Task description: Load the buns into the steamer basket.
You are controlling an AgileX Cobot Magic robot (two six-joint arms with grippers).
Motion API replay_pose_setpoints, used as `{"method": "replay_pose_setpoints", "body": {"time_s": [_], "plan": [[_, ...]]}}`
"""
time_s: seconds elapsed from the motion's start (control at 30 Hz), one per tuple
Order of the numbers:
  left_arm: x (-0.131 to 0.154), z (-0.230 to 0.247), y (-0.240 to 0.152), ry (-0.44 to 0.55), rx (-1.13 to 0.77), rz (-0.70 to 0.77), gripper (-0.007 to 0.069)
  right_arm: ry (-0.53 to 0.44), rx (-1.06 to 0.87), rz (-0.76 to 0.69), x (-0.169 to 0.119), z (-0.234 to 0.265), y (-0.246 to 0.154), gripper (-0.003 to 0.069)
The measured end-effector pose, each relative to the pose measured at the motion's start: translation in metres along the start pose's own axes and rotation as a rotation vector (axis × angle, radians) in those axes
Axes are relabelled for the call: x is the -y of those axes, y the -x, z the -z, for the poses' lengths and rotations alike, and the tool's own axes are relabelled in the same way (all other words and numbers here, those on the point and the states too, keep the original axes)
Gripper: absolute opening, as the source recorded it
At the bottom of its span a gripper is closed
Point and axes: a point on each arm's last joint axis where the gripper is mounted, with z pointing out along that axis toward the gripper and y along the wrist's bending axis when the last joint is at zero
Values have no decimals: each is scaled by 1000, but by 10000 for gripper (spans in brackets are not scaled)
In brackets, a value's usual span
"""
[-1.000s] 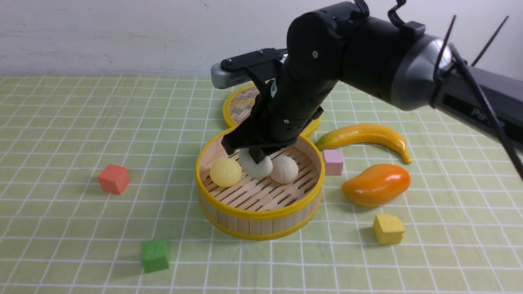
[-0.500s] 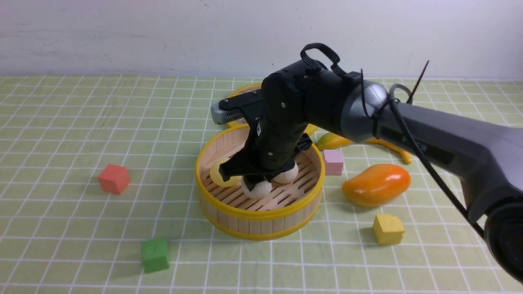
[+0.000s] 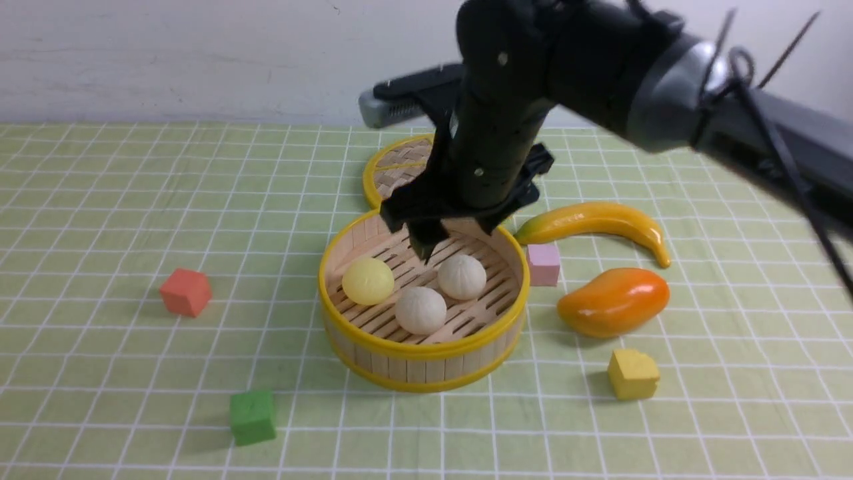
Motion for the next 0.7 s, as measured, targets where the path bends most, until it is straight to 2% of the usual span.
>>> {"method": "replay_pose_setpoints", "body": {"time_s": [0.03, 0.1, 0.13, 0.17, 0.27, 0.3, 0.33, 0.37, 0.4, 0.43, 0.5, 0.57, 0.6, 0.7], "plan": [[0, 0, 0, 0, 0, 0, 180, 1, 7, 1, 0, 4, 0, 548], [0, 0, 0, 0, 0, 0, 180, 26, 96, -4, 1, 61, -9, 489], [0, 0, 0, 0, 0, 0, 180, 32, 98, -6, 0, 65, -11, 484], [0, 0, 0, 0, 0, 0, 181, 45, 142, -8, 1, 95, -21, 445], [0, 0, 0, 0, 0, 0, 181, 54, 212, -6, 4, 144, -47, 358], [0, 0, 0, 0, 0, 0, 181, 53, 240, -2, 8, 169, -70, 287], [0, 0, 0, 0, 0, 0, 181, 51, 230, 0, 8, 169, -75, 267], [0, 0, 0, 0, 0, 0, 182, 42, 259, 2, 14, 197, -115, 174], [0, 0, 0, 0, 0, 0, 183, 41, 246, 2, 15, 198, -128, 130], [0, 0, 0, 0, 0, 0, 183, 36, 249, 2, 16, 199, -133, 130], [0, 0, 0, 0, 0, 0, 184, 45, 317, -16, 21, 213, -178, 8], [0, 0, 0, 0, 0, 0, 186, 55, 367, -39, 25, 209, -215, -18], [0, 0, 0, 0, 0, 0, 186, 57, 379, -39, 26, 212, -218, -20], [0, 0, 0, 0, 0, 0, 191, 68, 376, -69, 29, 196, -258, -20]]}}
